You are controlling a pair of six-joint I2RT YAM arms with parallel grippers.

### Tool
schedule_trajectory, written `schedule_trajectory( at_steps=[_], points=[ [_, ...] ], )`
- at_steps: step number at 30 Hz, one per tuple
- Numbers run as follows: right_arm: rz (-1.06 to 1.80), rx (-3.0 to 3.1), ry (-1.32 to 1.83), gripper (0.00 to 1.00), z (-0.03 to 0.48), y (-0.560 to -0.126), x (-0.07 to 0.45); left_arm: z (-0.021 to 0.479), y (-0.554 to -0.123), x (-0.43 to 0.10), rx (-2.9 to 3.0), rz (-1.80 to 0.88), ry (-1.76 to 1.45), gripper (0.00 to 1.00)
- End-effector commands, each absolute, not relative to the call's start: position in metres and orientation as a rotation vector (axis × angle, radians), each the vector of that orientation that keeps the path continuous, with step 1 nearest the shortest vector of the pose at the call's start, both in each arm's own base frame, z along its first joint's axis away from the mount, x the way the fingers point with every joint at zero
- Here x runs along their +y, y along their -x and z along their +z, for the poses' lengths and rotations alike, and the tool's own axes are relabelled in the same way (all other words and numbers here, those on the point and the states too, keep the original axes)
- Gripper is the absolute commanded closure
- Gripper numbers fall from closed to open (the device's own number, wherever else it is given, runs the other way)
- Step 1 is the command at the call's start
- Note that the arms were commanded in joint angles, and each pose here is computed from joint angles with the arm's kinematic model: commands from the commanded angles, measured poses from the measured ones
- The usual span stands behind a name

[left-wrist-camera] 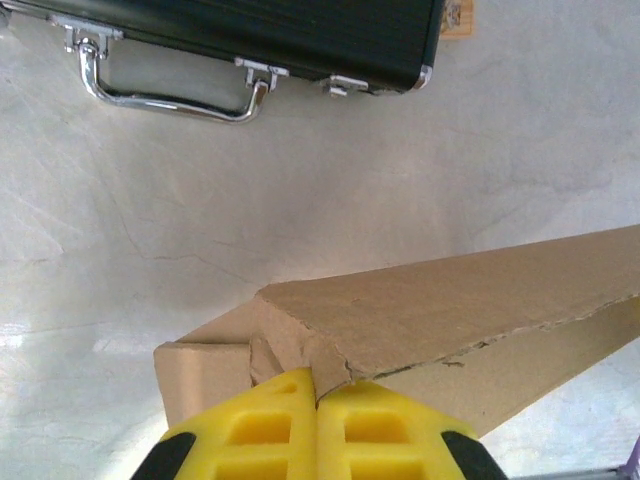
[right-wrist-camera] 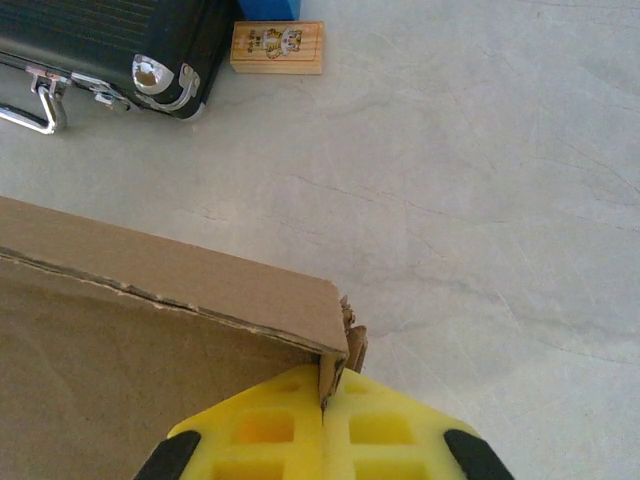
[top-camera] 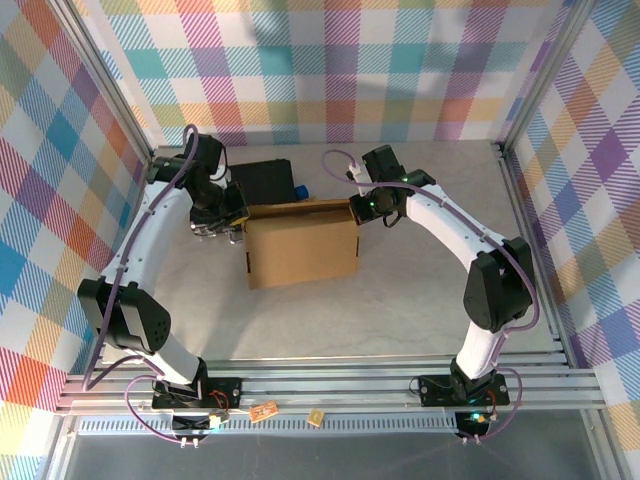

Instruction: Fold the paper box

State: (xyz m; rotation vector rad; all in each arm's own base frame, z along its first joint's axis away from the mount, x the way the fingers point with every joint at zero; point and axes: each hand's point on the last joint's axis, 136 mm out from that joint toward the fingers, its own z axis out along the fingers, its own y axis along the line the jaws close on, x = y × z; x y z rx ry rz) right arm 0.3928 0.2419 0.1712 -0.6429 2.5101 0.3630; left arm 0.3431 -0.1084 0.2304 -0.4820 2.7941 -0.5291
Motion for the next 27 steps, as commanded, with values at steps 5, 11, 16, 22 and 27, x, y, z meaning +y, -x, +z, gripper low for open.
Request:
schedule_trajectory(
  at_steps=[5,11,16,22,27],
  points=[
    [0.386,2.537,0.684,1.0,0.173,-0.388,0.245,0.24,-0.336,-0.111,2.843,-0.533,0.387,1.0],
    [0.394,2.529,0.677,1.0,0.178,-0.388,0.245,0.244,-0.339,-0.113,2.856,-0.576,0.4,1.0],
    [0.384,2.523,0.673,1.0,0.181,-0.389,0.243,0.244,-0.336,-0.114,2.892,-0.595,0.409,1.0],
    [0.412,2.518,0.659,1.0,0.185,-0.39,0.246,0.242,-0.341,-0.114,2.892,-0.628,0.452,1.0],
    [0.429,2.528,0.638,1.0,0.181,-0.388,0.247,0.241,-0.346,-0.122,2.879,-0.709,0.501,1.0]
  ],
)
